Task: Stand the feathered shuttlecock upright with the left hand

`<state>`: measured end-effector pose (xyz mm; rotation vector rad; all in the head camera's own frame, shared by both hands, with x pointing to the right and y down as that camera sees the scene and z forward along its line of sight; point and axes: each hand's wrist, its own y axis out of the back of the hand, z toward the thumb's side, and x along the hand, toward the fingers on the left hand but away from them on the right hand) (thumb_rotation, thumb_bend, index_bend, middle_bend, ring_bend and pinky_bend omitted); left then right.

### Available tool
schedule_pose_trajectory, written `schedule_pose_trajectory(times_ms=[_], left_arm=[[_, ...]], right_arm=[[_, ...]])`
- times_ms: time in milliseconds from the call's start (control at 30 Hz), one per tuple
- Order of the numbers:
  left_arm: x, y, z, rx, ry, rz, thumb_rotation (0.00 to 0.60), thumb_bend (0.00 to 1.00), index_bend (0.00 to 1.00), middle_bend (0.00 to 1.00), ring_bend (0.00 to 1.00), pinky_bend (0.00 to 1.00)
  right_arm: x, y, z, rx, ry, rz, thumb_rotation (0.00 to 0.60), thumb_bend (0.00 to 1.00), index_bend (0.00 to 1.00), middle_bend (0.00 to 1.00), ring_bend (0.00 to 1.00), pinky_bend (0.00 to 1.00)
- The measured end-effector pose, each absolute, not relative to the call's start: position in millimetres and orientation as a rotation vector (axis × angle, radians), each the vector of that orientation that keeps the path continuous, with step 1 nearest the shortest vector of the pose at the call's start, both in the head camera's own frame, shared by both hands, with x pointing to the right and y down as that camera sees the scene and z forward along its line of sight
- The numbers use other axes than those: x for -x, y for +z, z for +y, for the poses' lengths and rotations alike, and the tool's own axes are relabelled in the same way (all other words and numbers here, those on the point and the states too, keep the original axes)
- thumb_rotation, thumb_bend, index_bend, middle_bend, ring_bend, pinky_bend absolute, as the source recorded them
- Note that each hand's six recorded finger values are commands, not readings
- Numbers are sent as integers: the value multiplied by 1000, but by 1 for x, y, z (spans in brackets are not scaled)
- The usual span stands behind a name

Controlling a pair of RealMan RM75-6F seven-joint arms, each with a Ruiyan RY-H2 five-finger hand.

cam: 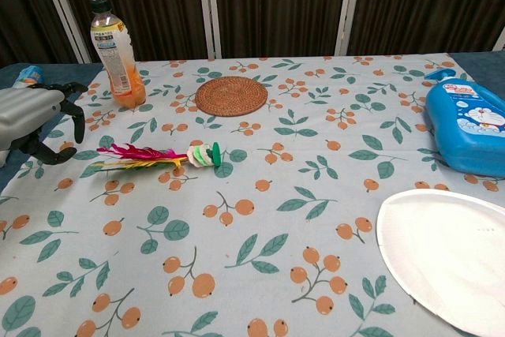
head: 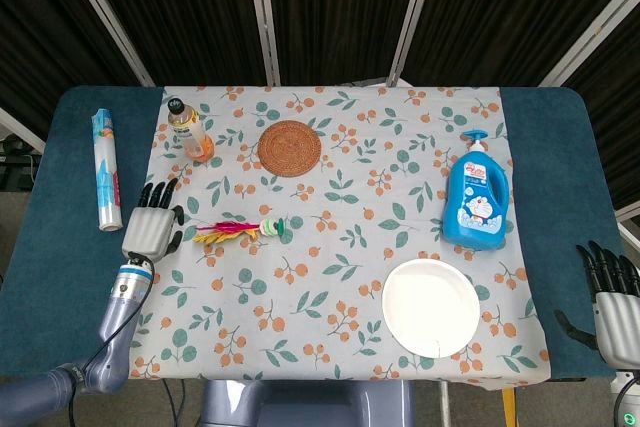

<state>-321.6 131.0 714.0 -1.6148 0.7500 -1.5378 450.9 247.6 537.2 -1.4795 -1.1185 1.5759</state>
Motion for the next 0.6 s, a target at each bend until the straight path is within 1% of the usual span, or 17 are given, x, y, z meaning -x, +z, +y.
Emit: schedule_pose_trajectory(times_ms=[267,600], left_arm=[[306,727,130,1626,-1523,760,600,417,509,0,0,0],[292,729,128,1640,-1494,765,600,414,523,0,0,0]], right_arm=[[-451,538,248,1482,1579,-1119,600,154,0,0,0,0],[-451,537,248,1483,1577,-1119,600,154,0,0,0,0]])
